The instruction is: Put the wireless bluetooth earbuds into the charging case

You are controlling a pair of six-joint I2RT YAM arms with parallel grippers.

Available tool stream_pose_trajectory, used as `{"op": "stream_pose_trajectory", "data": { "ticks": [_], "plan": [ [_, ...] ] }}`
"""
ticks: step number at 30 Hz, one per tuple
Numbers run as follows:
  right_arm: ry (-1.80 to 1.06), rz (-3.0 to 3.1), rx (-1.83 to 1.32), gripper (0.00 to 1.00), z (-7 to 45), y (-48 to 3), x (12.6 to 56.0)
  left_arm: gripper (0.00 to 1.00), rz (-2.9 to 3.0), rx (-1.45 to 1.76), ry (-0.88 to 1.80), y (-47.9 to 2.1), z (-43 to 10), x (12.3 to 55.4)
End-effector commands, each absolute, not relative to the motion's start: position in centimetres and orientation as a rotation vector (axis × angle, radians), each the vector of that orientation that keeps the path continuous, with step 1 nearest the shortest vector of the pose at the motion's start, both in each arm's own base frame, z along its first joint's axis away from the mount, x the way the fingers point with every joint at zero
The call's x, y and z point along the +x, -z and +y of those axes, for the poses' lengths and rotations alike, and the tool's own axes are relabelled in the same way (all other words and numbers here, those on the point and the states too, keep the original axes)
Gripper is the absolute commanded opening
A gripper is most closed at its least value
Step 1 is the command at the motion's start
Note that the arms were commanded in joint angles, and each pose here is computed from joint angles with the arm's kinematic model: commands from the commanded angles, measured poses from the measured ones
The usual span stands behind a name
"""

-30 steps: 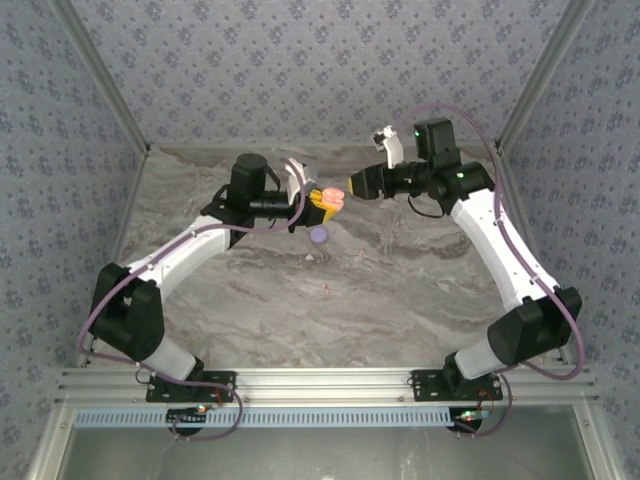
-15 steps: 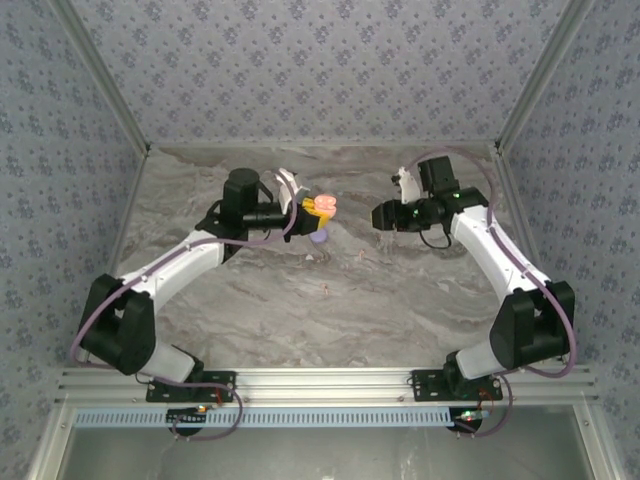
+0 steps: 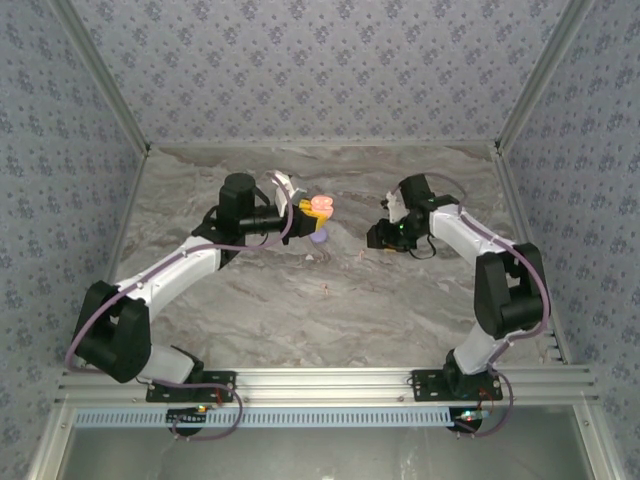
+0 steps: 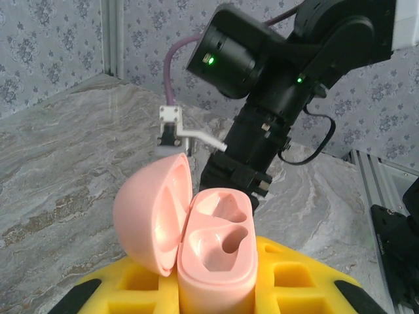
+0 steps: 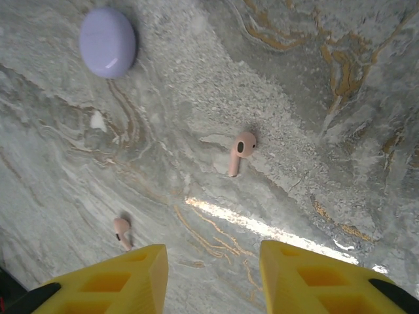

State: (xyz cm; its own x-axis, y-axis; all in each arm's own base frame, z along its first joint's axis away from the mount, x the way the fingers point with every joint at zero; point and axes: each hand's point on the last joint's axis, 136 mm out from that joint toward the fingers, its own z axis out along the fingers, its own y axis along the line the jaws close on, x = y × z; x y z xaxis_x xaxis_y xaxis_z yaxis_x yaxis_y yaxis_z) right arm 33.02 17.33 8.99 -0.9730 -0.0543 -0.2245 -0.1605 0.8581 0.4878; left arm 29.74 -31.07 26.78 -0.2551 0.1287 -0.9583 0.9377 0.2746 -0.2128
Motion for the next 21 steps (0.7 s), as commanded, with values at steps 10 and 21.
{"op": "stream_pose_trajectory", "data": {
  "ticks": [10,21],
  "plan": [
    [-0.749,2.903,-0.168,0.37,18.7,-6.0,34.3,0.06,1.578,0.998,1.082,-28.2,-31.0,29.2],
    [-0.687,2.932,-0.156,0.37,19.6,-4.7,35.9,0.05,1.583,0.998,1.079,-28.0,-30.9,29.2]
  ]
}}
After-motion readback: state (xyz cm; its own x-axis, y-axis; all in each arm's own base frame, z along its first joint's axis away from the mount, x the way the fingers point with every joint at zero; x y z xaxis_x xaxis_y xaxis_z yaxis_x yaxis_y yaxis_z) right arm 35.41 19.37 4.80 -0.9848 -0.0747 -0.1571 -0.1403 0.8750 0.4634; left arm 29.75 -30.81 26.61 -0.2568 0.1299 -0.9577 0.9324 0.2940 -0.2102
